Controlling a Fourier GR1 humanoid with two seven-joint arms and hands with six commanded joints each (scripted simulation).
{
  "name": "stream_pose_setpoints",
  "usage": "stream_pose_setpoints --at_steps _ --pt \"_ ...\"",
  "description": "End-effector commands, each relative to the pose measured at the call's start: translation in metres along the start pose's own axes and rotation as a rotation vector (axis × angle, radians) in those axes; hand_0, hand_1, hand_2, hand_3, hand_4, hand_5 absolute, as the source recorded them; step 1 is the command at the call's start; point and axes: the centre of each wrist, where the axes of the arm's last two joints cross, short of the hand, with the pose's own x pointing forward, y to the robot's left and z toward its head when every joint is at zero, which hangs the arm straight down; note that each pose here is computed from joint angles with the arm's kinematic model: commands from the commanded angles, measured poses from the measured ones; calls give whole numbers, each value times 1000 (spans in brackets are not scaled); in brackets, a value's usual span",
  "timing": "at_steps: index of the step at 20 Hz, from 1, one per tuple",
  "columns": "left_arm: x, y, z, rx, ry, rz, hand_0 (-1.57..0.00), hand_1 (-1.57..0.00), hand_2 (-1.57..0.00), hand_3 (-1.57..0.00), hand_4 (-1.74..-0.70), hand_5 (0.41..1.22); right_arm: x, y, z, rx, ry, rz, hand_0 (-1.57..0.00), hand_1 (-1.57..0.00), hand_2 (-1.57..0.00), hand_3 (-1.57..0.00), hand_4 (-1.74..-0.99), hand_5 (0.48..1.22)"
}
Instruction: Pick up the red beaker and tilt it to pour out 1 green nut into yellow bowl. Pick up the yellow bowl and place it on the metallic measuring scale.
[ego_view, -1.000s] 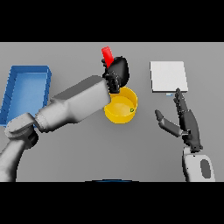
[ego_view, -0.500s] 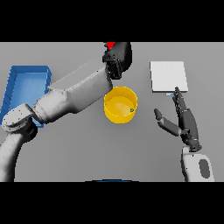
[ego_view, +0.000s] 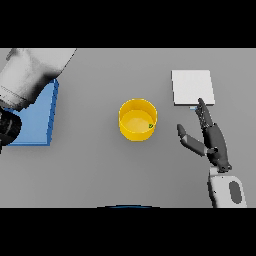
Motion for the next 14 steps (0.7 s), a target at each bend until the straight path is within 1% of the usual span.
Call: stream_pose_setpoints --at_steps 1,3,5,6,7,8,9,10,12,13,14 --pt "-31 -13 0 -41 83 169 -1571 -1530 -1528 -1445 -1611 1217 -1 -1 -2 4 12 11 1 1 1 1 -1292 645" --pt "-67 -44 2 -87 181 434 -1571 -1545 -1544 -1453 -1658 1218 0 -1 -4 6 3 20 1 1 1 1 -1306 651" --pt "-88 -79 6 -112 272 611 -1571 -1554 -1553 -1418 -1688 1219 -1 2 -4 20 -23 27 1 1 1 1 -1312 653" --pt "-96 -93 9 -102 306 673 -1571 -1558 -1557 -1393 -1698 1220 0 3 -6 22 -33 37 1 1 1 1 -1307 651" --pt "-106 -105 14 -90 341 740 -1571 -1560 -1560 -1400 -1707 1220 -1 1 -5 24 -46 57 1 1 1 1 -1304 653" --pt "-112 -118 17 -91 366 809 -1571 -1563 -1562 -1403 -1714 1220 0 4 -10 23 -31 48 1 1 1 1 -1301 652" --pt "-116 -133 21 -109 432 878 -1571 -1564 -1564 -1437 -1719 1220 -1 3 -9 23 -30 48 1 1 1 1 -1298 651" --pt "-115 -145 23 -125 480 915 -1571 -1566 -1565 -1398 -1724 1220 -1 4 -11 22 -20 43 1 1 1 1 -1294 649" --pt "-110 -176 29 -150 563 987 -1571 -1568 -1567 -1406 -1730 1221 -3 6 -10 22 -16 24 1 1 1 1 -1276 651" --pt "-109 -191 33 -173 600 1013 -1571 -1568 -1568 -1439 -1732 1221 -2 6 -10 22 -14 15 1 1 1 1 -1276 654" --pt "-107 -208 38 -206 630 1038 -1571 -1569 -1569 -1465 -1734 1221 -1 11 -8 28 -19 8 1 1 1 1 -1275 656"
